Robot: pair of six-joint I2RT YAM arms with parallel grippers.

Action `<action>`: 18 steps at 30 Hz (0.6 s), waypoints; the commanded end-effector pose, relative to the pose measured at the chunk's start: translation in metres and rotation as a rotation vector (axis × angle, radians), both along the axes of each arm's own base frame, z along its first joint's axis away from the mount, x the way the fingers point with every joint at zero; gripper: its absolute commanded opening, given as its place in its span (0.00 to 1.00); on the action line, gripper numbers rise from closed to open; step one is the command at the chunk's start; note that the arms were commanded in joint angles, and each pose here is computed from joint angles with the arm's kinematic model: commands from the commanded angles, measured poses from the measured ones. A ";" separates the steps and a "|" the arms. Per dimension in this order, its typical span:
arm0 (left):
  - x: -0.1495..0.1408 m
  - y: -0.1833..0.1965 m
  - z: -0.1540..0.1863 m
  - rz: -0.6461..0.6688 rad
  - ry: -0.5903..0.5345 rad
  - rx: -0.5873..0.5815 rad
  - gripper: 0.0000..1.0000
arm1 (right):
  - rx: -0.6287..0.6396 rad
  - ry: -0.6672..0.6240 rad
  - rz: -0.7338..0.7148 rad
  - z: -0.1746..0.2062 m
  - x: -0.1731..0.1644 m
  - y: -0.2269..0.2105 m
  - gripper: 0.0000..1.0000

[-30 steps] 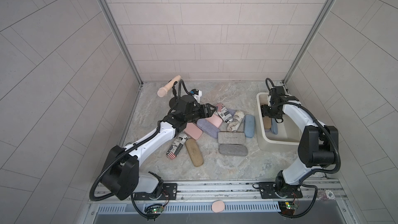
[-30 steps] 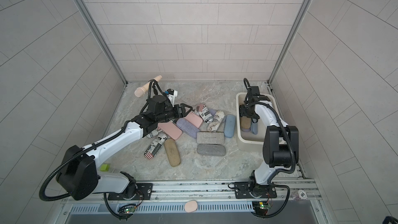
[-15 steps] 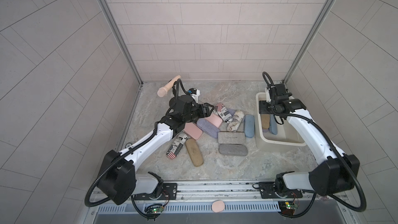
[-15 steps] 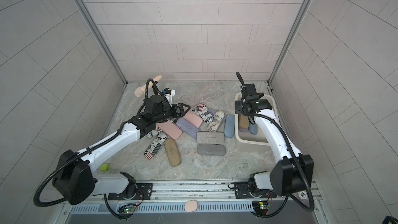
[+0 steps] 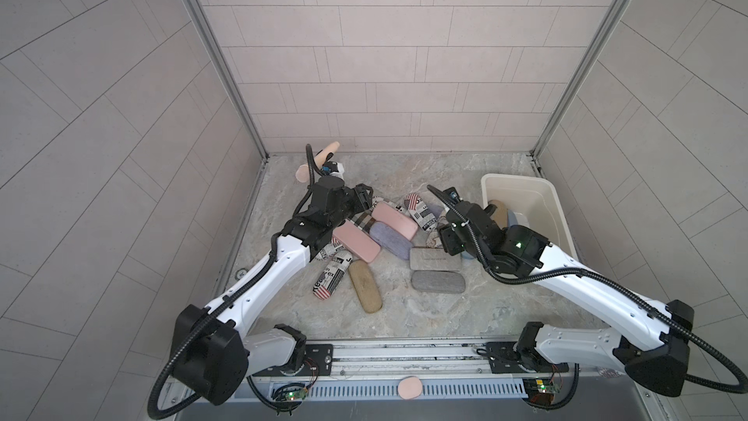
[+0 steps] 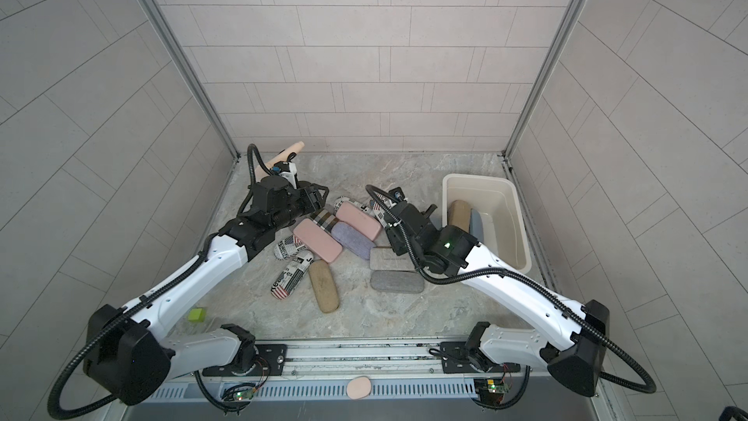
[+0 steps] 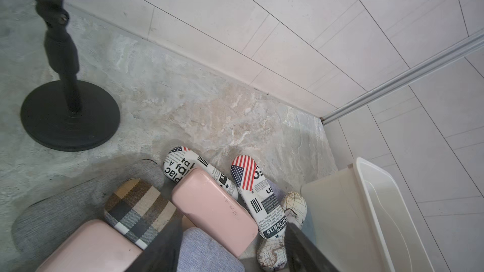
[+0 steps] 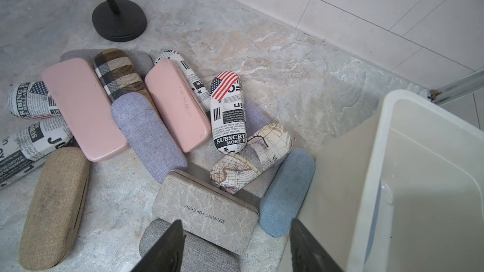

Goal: Put the glasses cases into the storage boxes
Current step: Pick up the glasses case at the center of the board.

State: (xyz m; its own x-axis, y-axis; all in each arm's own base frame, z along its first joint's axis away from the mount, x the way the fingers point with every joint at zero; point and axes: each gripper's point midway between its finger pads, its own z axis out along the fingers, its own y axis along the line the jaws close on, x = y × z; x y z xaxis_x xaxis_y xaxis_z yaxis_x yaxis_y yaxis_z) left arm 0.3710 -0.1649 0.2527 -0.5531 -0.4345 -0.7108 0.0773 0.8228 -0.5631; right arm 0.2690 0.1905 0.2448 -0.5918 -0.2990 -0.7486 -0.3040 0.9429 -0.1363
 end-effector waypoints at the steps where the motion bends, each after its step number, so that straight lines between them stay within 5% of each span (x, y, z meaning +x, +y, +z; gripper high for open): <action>1: -0.001 0.006 0.014 0.024 -0.028 -0.017 0.69 | 0.045 -0.071 -0.104 0.009 0.005 -0.002 0.66; 5: -0.001 0.008 0.017 0.021 -0.037 -0.018 0.69 | 0.081 -0.016 -0.040 -0.016 0.000 0.031 0.70; 18: -0.001 0.017 0.028 0.037 -0.066 -0.056 0.68 | -0.100 0.189 0.173 -0.111 0.014 0.094 0.76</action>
